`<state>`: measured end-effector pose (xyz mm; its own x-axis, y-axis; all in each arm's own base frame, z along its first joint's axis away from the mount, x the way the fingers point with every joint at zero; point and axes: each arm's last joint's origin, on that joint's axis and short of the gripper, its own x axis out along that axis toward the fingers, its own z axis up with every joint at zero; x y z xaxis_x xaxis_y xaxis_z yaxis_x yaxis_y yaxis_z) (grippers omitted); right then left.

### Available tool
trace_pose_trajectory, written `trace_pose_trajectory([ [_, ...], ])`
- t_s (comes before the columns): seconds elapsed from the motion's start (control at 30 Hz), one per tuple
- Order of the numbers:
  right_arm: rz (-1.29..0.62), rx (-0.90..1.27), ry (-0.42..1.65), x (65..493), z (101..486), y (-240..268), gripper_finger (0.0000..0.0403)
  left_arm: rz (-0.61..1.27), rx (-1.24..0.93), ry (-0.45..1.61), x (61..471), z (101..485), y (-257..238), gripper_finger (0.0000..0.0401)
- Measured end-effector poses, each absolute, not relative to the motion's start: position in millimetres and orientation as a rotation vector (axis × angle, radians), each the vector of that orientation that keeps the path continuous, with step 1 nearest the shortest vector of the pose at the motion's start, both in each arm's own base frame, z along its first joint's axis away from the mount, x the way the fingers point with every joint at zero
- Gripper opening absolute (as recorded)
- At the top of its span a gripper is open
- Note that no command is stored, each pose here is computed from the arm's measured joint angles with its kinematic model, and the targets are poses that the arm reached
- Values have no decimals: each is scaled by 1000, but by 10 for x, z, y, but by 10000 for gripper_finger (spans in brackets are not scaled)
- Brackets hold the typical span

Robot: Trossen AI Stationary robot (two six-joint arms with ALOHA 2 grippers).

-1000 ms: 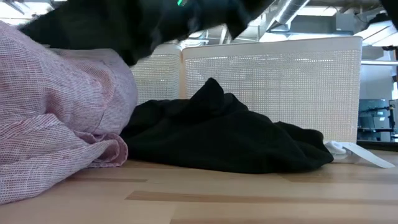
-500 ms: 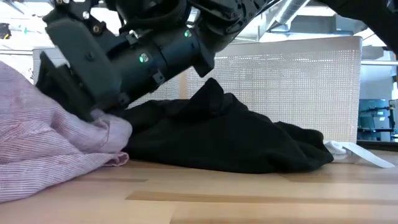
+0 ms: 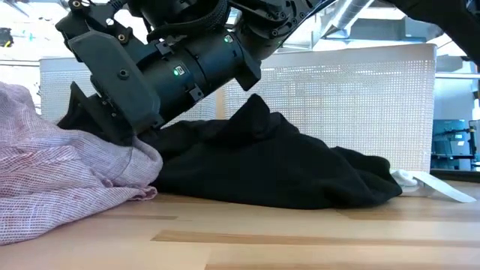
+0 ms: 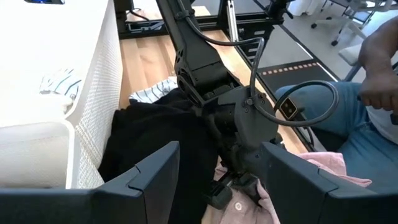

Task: Sort clothes
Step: Put the pink long sleeve into the left white laundry bin

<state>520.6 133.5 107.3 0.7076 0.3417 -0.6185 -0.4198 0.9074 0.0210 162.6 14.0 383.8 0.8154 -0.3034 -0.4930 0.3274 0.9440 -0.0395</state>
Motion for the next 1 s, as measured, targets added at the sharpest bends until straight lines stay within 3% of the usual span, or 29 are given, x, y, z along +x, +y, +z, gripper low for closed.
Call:
trace_pose_trajectory([
  [0.27, 433, -199, 662, 5103, 1318, 1488, 7, -329, 44, 520, 1627, 3837, 142, 215],
  [1.0, 159, -546, 498, 4137, 3300, 1798, 3, -333, 63, 532, 1619, 3826, 142, 215],
])
